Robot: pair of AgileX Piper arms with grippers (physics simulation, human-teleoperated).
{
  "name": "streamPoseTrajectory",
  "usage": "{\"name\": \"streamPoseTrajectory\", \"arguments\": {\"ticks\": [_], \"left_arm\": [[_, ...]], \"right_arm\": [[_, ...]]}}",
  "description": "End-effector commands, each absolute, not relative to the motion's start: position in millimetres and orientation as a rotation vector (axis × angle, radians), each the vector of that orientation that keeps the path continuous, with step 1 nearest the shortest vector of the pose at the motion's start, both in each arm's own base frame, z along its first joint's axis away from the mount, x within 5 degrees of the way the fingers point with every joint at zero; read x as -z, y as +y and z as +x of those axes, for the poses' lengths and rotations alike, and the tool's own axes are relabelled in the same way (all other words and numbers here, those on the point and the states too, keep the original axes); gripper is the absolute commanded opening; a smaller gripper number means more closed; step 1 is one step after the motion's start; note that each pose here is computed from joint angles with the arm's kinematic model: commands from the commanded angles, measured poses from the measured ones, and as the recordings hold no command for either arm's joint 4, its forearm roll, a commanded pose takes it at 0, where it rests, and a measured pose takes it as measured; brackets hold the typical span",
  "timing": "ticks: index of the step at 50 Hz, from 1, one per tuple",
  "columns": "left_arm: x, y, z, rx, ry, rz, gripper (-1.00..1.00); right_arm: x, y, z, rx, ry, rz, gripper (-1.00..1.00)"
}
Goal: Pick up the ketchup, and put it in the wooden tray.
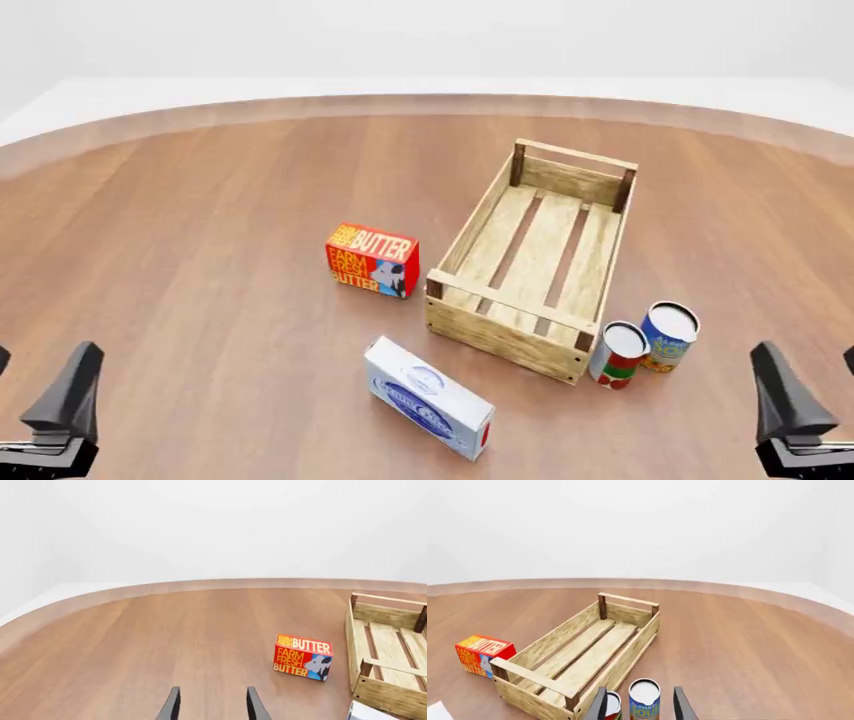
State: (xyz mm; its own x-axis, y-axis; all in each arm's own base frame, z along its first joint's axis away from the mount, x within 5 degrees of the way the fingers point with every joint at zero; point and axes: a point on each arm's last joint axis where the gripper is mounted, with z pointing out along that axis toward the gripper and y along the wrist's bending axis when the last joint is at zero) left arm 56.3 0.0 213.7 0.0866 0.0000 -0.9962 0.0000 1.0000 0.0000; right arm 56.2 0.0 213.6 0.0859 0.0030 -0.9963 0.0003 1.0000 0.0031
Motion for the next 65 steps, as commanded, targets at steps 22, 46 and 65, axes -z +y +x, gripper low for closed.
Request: {"name": "streamPoseTrajectory", "arguments": {"ticks": [22,46,65], "left_arm": [[-214,0,57,0.0,1.485,0.0,1.0],[-214,0,57,0.0,1.485,0.0,1.0],[-214,0,57,0.0,1.485,0.0,1.0]], "right_arm": [[-234,14,99,-0.057,1.64,-0.167,1.0],[-263,70,127,-0.311,1.836,-0.515,1.0],[-272,136,142,-0.504,1.821,-0.735,1.0]]}}
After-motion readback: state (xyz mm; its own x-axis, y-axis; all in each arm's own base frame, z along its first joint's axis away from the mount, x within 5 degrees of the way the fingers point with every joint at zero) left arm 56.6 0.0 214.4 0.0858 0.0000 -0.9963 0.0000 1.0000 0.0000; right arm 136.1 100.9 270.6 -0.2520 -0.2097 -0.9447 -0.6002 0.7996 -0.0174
